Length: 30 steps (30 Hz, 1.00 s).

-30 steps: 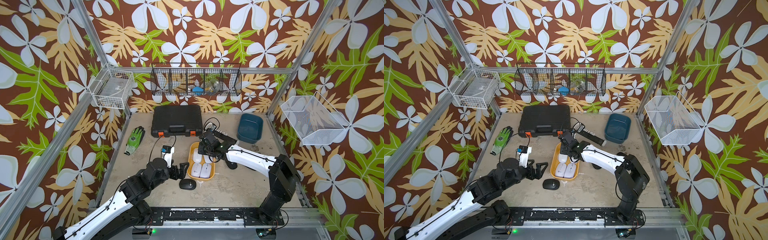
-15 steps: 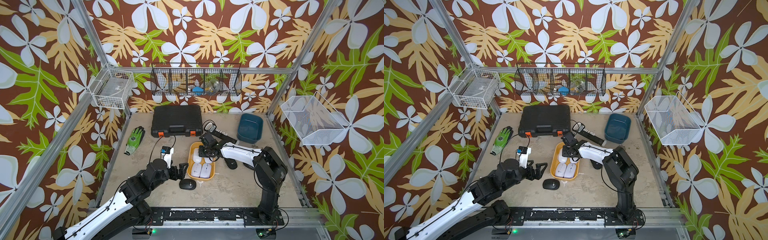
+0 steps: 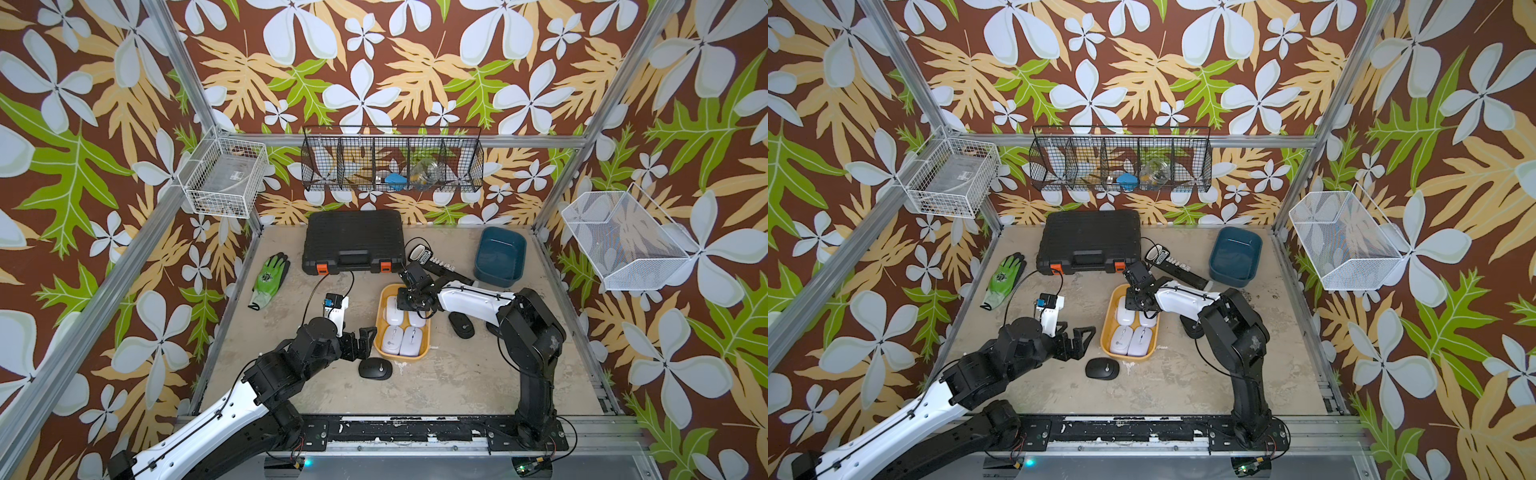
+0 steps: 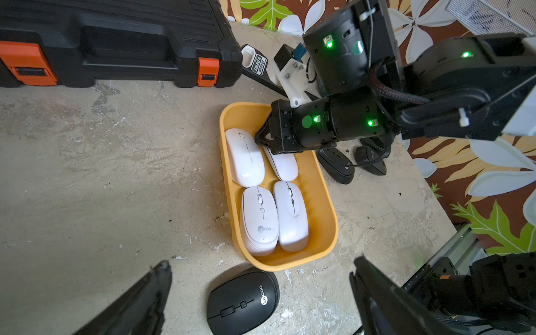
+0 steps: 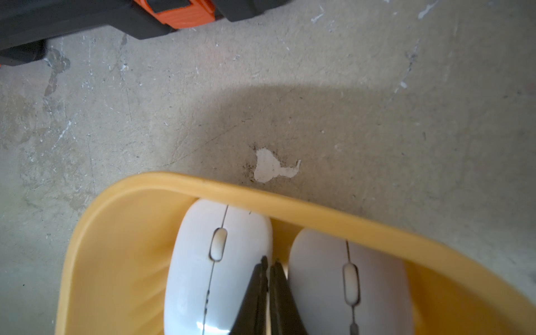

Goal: Place the mice by color into the storage box
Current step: Adjust the mouse in the storage box.

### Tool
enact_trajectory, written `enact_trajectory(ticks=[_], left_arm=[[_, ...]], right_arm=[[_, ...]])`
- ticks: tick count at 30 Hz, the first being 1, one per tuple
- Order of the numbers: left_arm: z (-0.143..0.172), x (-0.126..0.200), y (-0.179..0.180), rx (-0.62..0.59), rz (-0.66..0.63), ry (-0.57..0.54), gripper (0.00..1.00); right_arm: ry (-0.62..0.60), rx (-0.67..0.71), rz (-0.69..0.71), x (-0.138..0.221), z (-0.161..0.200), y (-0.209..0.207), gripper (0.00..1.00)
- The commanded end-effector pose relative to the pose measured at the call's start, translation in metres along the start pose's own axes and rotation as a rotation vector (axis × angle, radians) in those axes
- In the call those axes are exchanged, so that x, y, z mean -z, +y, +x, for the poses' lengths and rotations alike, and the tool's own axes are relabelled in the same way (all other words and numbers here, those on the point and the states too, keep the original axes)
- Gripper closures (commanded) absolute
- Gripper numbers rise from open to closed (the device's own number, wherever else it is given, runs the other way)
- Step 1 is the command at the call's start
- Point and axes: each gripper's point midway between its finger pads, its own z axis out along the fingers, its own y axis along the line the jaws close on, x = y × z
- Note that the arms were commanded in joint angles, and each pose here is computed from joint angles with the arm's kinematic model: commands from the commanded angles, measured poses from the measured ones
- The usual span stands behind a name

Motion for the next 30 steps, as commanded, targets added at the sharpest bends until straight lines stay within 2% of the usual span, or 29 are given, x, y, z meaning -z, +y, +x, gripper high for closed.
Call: enact_trajectory(ticks=[1,4,9,11,15,22,30], left_arm=[[-0.003,0.0,0.001,0.003,-0.004,-0.013,0.0],[-0.003,-0.002,0.0,0.005,-0.002,-0.012,0.0],[-0.001,-0.008,-0.005,0.012,0.019,-0.004,0.0],[-0.002,-0.01,-0.009,0.011,0.035,-0.003,0.0],[-0.004,-0.012,-0.015,0.015,0.071,-0.006,0.0],[0.003,-0.02,-0.018,0.032,0.092,0.015,0.0],[0.003,-0.02,-0.016,0.034,0.081,0.012,0.0]], right_arm=[[-0.027,0.009,0.032,0.009,-0.007,-0.004,0.91],[-0.074,0.012,0.03,0.026,-0.021,-0.001,0.91],[-0.167,0.015,-0.067,0.071,-0.043,0.018,0.9],[-0.202,0.013,-0.053,0.092,-0.048,0.011,0.89],[-0.188,0.009,-0.034,0.107,-0.035,-0.011,0.9],[-0.08,0.028,-0.062,0.095,0.02,-0.029,0.98],[0.008,0.1,0.015,0.07,0.05,-0.025,0.99]])
